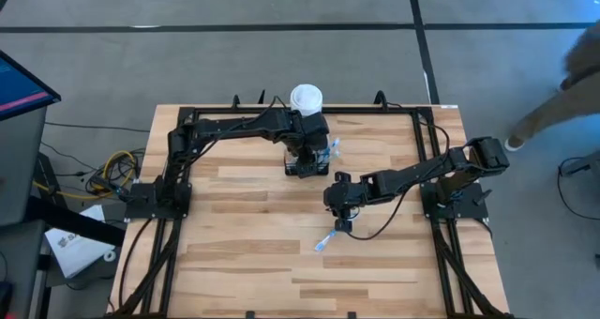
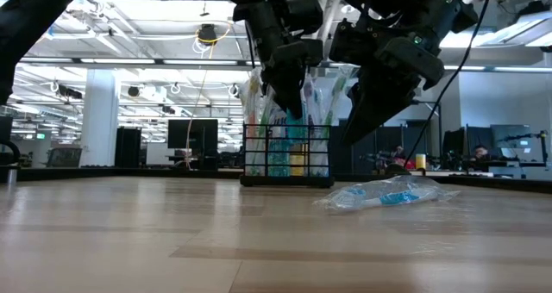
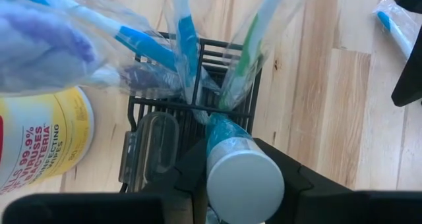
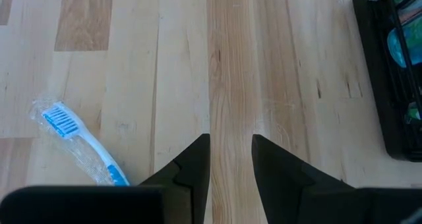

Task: Pick & Place toothbrushing station
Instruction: Put the blue mouthwash bottle into the black wire organizer

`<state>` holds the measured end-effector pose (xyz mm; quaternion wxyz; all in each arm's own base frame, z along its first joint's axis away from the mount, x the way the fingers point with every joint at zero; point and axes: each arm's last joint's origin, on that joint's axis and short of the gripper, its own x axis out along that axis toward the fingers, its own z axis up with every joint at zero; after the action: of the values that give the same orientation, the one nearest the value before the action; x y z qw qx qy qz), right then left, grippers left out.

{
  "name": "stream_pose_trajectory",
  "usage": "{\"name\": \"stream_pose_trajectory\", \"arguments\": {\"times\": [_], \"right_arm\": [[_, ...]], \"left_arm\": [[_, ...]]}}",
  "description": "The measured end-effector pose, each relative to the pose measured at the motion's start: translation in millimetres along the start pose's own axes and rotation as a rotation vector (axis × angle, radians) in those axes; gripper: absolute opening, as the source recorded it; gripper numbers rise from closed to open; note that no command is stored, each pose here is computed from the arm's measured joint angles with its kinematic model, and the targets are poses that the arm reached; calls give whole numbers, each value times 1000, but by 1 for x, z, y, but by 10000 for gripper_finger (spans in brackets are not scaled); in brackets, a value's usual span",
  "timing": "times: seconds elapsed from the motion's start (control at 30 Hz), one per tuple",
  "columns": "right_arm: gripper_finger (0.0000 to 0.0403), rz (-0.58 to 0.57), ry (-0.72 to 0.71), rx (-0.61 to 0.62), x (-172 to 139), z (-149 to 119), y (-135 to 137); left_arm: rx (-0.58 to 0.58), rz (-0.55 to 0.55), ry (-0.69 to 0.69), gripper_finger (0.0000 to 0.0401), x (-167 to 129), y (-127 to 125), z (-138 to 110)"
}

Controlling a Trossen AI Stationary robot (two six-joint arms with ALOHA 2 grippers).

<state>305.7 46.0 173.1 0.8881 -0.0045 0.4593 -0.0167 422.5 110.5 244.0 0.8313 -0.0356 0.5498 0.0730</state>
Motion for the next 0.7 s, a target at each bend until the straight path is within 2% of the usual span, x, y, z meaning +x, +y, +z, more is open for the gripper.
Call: {"name": "stream_pose_trajectory", "arguments": {"times": [0.7], "right_arm": [[102,0,0,2,0,0,0]], "left_arm": [[-10,15,7,85,7,6,0]]}}
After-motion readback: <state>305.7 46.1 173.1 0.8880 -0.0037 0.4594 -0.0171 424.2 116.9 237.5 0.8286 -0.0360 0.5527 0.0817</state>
